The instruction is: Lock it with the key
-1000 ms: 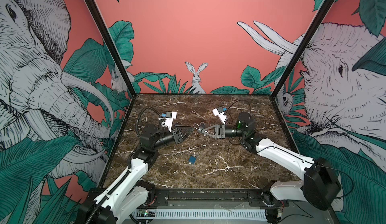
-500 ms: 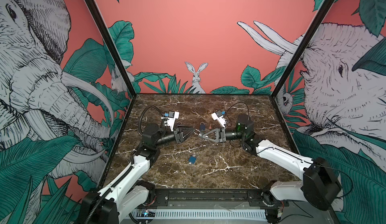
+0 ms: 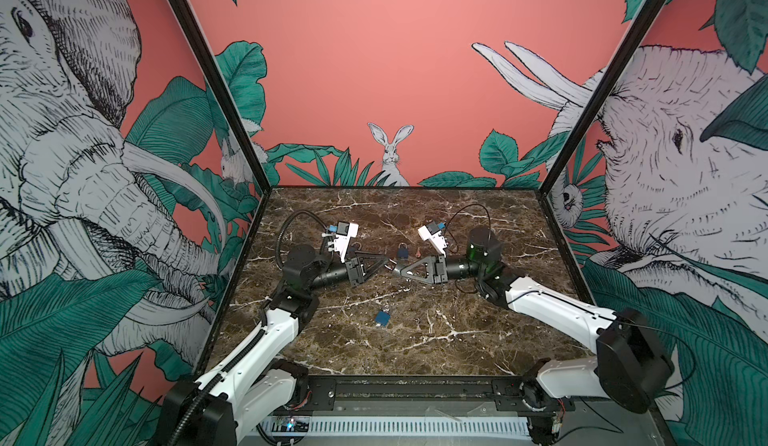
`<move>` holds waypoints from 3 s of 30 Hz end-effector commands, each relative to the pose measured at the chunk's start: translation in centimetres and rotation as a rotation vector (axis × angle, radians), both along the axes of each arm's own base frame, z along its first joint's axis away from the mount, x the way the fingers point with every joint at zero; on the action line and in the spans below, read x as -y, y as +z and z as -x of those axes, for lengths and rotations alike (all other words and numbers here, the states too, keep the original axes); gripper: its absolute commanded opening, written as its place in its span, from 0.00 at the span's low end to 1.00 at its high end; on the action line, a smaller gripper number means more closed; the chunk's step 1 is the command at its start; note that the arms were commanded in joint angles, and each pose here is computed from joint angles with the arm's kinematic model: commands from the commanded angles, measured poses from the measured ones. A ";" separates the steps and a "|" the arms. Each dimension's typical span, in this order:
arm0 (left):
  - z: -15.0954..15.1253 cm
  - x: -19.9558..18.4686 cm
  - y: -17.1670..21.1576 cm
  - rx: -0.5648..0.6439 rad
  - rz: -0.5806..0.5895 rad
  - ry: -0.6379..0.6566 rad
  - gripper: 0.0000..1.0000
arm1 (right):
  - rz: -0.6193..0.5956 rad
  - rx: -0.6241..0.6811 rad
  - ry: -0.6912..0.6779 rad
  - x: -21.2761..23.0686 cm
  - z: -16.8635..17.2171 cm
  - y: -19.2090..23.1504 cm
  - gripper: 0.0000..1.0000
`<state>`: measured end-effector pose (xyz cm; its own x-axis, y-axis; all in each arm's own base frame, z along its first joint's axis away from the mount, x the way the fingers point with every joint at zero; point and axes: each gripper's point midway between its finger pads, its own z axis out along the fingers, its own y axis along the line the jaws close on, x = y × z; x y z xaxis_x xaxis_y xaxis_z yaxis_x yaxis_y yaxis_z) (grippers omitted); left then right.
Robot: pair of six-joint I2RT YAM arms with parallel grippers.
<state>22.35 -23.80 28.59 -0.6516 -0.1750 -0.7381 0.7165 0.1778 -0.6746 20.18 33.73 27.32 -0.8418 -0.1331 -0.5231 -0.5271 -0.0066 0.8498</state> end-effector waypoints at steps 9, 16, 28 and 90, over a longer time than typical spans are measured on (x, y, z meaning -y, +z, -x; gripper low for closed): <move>0.2 0.3 1.2 0.040 0.005 -0.024 0.12 | -0.073 0.092 0.018 -0.3 -0.2 2.8 0.00; -0.4 0.5 0.8 0.008 -0.005 -0.020 0.00 | -0.054 0.095 0.028 -0.2 0.1 2.1 0.00; -1.0 0.7 -0.3 -0.079 -0.035 -0.013 0.00 | 0.098 0.213 0.004 0.9 0.5 0.5 0.00; 1.3 3.7 -3.2 -0.127 -0.035 -0.096 0.00 | -0.235 0.263 -0.249 -1.6 -7.1 9.5 0.00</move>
<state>26.73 -24.37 28.63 -0.6307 -0.3268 -0.7039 0.6437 0.2863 -0.7097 26.13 35.28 28.01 -0.8314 0.0139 -0.5555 -0.5537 0.0636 0.8303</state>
